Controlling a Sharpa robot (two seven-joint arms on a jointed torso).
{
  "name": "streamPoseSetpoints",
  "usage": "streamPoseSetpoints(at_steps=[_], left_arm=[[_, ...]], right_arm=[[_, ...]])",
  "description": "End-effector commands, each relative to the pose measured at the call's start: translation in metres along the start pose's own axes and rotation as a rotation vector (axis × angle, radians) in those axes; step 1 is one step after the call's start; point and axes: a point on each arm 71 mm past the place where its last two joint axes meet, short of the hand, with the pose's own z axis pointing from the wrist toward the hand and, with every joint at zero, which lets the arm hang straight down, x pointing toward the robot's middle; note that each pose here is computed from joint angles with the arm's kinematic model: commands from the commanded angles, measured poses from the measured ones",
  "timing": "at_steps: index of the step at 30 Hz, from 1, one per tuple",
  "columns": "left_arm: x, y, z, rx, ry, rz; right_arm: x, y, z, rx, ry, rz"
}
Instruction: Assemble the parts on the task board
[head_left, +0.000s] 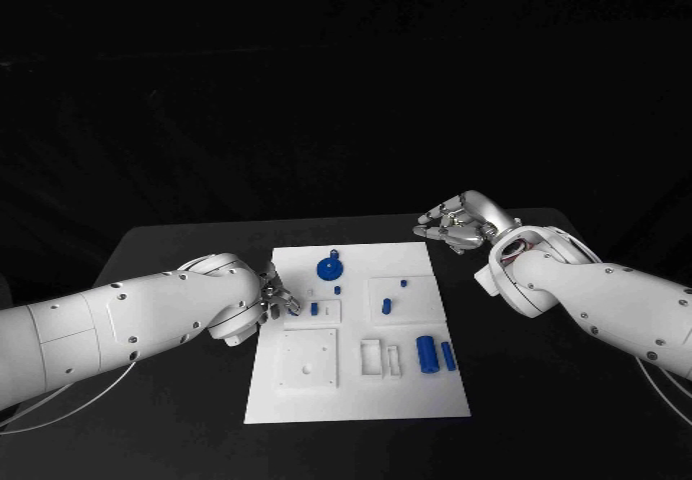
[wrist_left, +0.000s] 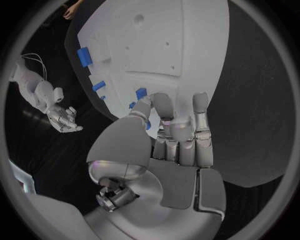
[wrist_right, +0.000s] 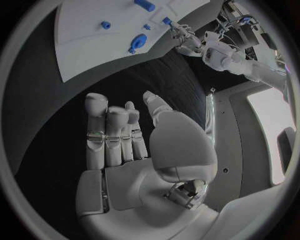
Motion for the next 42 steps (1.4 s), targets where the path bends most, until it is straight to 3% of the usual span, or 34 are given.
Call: streamPoseSetpoints(at_steps=[1,12,42], left_arm=[[0.0058,0.003,0.0011,-0.016,0.034,0.043],[0.0032,0.0044,0.0028,-0.019,0.018,0.049],[0.0067,-0.0056,0.0054,0.009,0.038,0.061]], right_arm=[[0.001,0.001,0.0,-0.01,0.007,0.0],[0.001,0.001,0.0,-0.01,0.007,0.0],[0.002,0.002,0.0,-0.012,0.009,0.001]])
